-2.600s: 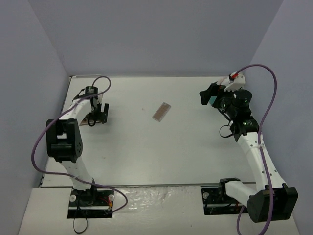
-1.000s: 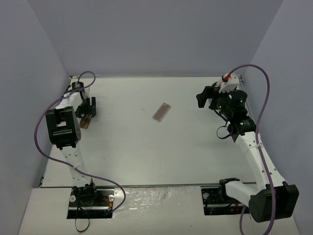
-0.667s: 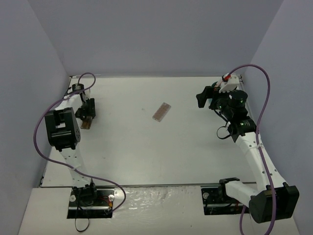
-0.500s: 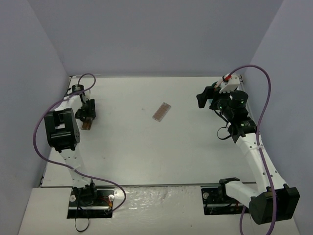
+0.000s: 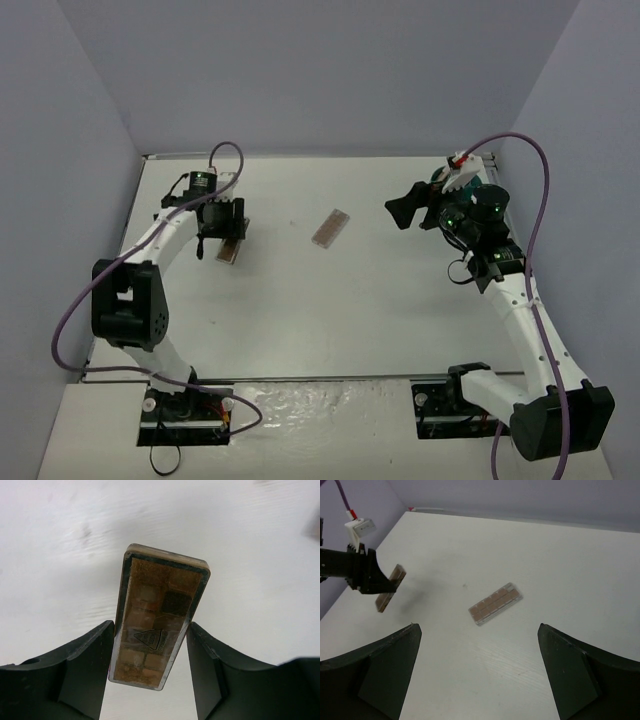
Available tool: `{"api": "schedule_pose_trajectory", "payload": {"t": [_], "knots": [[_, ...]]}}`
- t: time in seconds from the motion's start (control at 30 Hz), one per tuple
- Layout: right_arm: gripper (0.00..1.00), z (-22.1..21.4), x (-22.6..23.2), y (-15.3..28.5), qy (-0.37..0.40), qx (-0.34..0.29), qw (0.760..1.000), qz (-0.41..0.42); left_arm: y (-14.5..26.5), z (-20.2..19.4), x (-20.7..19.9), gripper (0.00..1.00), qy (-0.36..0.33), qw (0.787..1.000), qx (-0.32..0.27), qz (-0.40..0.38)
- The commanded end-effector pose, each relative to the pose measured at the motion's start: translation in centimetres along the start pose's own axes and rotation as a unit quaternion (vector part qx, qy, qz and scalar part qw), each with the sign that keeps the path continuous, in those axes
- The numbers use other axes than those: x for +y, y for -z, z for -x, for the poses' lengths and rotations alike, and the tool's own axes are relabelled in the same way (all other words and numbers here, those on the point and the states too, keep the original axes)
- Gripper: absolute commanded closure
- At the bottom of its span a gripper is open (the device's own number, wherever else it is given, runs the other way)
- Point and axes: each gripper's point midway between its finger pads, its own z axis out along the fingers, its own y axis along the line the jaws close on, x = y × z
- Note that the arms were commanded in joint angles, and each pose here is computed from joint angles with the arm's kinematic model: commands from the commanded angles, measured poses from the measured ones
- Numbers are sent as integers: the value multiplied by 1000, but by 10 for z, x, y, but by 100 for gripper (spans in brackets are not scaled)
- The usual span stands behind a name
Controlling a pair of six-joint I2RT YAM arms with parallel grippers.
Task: Organize the makeup
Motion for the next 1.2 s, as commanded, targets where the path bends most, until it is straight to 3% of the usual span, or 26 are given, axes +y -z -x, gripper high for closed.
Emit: {"api": "schedule_pose_trajectory", "payload": {"t": [0.0,0.23,0.47,0.67,0.9,1.17], "knots": [[0,29,62,1,-22,-14,991,128,73,63,-90,94,-64,978,-175,-94],[1,23,118,-17,-77,13,979,188,128,65,-193,94,-158,927,-275,-203],[8,25,150,-37,-104,2,977,185,161,56,-245,93,-210,889,-317,-254],[14,11,153,-53,-106,15,981,164,178,55,-264,93,-224,870,-343,-276],[26,3,141,-63,-104,14,986,129,185,52,-270,93,-235,861,-351,-283],[57,-6,145,-67,-103,26,986,132,181,54,-272,93,-235,862,-351,-281]]}}
